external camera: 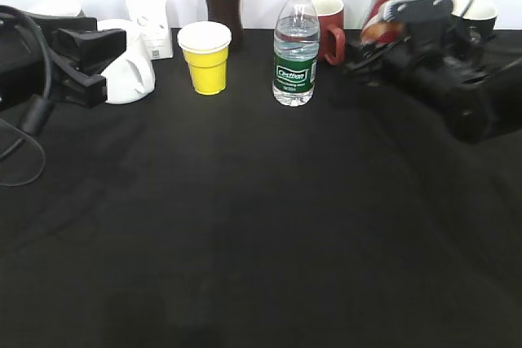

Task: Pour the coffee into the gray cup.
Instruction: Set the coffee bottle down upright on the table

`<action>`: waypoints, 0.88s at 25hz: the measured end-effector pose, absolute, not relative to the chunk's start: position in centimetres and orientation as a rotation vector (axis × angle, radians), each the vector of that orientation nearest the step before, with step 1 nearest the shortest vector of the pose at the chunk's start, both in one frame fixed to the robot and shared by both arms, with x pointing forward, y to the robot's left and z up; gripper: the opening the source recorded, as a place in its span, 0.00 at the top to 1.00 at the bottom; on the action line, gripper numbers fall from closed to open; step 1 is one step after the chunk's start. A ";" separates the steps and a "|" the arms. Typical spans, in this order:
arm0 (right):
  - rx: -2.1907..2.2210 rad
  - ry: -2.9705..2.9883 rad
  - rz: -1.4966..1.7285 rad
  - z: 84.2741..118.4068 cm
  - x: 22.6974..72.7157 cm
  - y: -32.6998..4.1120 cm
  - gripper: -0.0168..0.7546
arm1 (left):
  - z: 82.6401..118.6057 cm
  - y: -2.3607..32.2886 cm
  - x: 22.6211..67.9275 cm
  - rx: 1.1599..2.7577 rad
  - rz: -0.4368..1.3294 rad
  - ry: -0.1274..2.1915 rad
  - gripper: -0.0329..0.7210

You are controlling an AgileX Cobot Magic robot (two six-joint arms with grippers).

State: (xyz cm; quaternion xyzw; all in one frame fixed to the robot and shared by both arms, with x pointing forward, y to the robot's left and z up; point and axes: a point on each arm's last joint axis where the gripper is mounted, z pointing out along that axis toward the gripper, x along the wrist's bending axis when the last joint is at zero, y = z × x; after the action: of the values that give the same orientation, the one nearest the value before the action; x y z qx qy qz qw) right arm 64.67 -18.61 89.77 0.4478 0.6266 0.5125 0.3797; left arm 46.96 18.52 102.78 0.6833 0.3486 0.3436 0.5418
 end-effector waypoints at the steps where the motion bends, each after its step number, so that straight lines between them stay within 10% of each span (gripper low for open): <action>1: 1.159 1.598 1.305 89.1 64.9 -18.6 0.29 | 102.8 18.5 47.0 1.623 0.816 0.828 0.54; 12: 1.254 1.666 1.244 87.1 64.6 -18.8 0.21 | 102.8 18.5 46.9 1.622 0.813 0.830 0.54; 22: 1.580 2.001 0.825 96.6 58.1 -20.9 0.21 | 99.6 19.7 46.2 1.932 0.701 1.077 0.54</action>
State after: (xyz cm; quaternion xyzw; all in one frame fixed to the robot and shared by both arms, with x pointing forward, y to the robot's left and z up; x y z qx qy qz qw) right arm 58.06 -20.88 96.56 0.5739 0.7269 0.2998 0.2291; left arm 46.18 19.67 99.58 0.7633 0.4257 0.2769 0.3992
